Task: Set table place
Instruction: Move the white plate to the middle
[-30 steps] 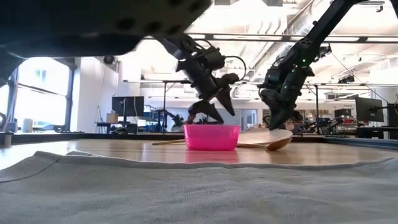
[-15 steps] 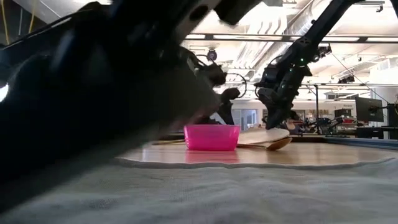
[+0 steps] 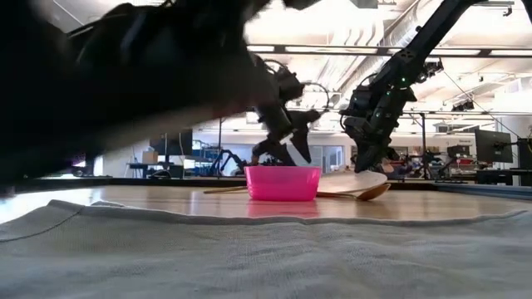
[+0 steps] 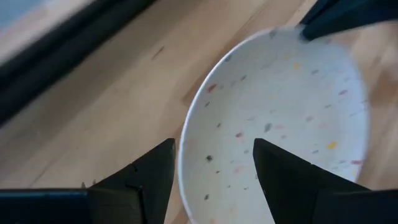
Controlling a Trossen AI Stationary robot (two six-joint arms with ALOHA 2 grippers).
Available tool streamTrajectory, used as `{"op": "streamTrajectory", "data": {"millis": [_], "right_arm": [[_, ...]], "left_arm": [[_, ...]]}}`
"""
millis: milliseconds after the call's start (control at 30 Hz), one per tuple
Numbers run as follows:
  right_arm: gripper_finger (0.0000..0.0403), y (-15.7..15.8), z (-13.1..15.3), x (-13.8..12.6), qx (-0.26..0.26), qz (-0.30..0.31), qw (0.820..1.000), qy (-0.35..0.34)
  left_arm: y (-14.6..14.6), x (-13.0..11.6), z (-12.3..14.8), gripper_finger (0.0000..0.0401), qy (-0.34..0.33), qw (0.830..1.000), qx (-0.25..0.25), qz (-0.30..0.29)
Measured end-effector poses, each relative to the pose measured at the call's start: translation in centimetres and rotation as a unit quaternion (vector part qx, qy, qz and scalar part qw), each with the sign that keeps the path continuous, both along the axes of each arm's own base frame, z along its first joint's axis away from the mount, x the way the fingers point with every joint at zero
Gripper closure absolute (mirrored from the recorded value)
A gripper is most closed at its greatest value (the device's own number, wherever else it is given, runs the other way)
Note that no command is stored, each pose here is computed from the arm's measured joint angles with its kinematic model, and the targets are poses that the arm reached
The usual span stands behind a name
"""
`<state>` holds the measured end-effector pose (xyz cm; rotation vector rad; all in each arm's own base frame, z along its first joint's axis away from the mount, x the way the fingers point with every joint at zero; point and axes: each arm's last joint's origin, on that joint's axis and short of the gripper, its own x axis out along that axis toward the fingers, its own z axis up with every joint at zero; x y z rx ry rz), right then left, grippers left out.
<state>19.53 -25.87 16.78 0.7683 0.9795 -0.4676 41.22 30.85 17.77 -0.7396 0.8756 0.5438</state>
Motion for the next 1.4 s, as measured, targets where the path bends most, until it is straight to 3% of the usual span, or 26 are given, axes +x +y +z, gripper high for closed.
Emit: {"op": "streamTrajectory", "data": {"millis": [133, 333, 600, 733, 933, 1200, 1400], "right_arm": [[0.0403, 0.0, 0.0, 0.0, 0.003, 0.001, 1.000, -0.003], [0.0403, 0.3, 0.0, 0.4, 0.005, 0.009, 1.000, -0.008], [0.0403, 0.6, 0.1, 1.1, -0.004, 0.023, 1.000, -0.016], [0.0403, 0.6, 0.1, 1.2, -0.006, 0.023, 1.000, -0.018], [0.0403, 0.6, 0.1, 1.1, -0.009, 0.020, 1.000, -0.012], [0.0403, 0.3, 0.7, 1.2, -0.011, 0.018, 1.000, -0.008], [0.0402, -0.6, 4.1, 2.4, -0.011, 0.037, 0.998, -0.045]], "left_arm": [[0.3, -0.1, -2.0, 0.0194, 0.000, 0.999, -0.044, -0.009], [1.4, -0.7, -1.9, 0.0194, -0.017, 0.998, -0.057, 0.006], [1.0, -0.2, -3.0, 0.0201, -0.040, 0.994, -0.103, -0.019], [1.3, -0.2, -2.9, 0.0248, -0.055, 0.993, -0.100, -0.022], [1.5, 0.4, -2.3, 0.0385, -0.094, 0.990, -0.095, -0.035], [1.7, 0.6, -1.2, 0.0397, -0.107, 0.989, -0.091, -0.037], [1.8, 1.0, 1.0, 0.0399, -0.119, 0.989, -0.079, -0.047]]}}
